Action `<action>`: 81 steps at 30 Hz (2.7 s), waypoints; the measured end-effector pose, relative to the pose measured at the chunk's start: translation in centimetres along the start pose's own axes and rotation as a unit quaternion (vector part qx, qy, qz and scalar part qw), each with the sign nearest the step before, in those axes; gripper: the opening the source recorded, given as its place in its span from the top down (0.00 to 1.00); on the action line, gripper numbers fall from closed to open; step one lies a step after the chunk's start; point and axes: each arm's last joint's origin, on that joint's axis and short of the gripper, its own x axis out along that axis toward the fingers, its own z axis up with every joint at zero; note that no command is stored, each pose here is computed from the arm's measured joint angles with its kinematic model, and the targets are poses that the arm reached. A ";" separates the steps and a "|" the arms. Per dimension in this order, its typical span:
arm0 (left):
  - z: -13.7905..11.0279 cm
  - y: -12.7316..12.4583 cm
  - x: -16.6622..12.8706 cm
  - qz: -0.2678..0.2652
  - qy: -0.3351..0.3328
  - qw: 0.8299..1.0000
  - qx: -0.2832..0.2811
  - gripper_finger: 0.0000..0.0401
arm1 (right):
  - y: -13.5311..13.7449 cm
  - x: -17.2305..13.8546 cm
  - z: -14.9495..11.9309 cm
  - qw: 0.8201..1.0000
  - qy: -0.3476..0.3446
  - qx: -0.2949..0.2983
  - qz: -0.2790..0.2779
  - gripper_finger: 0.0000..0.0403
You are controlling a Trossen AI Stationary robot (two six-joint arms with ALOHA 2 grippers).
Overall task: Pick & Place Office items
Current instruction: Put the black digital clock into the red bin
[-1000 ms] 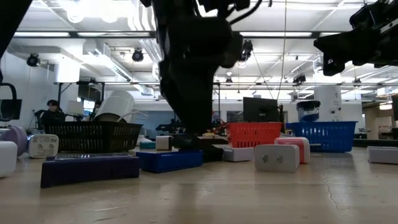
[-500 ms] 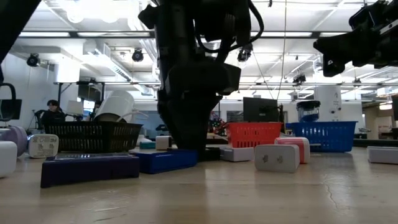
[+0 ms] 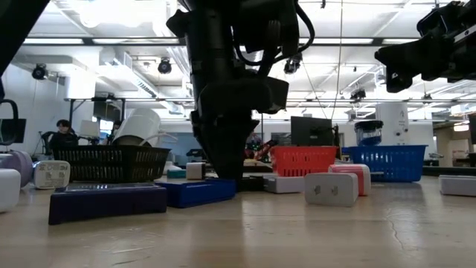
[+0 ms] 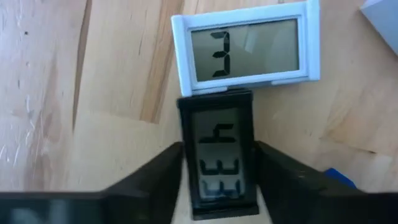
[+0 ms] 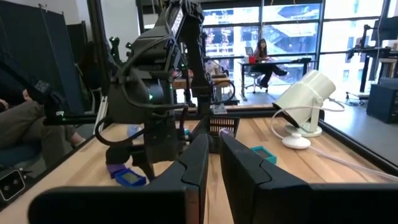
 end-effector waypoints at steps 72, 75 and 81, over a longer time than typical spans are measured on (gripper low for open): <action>-25.3 12.8 -16.4 -0.062 -0.629 0.775 -0.018 0.66 | -0.2 0.0 -0.2 1.000 0.007 0.001 -0.027 0.90; -23.6 12.5 -19.4 -0.019 -0.597 0.801 -0.030 0.66 | -0.2 0.0 0.0 1.000 0.000 -0.001 -0.027 0.90; -17.1 11.5 -24.1 0.054 -0.525 0.849 -0.024 0.66 | -0.2 0.0 0.0 1.000 -0.004 -0.002 -0.026 0.90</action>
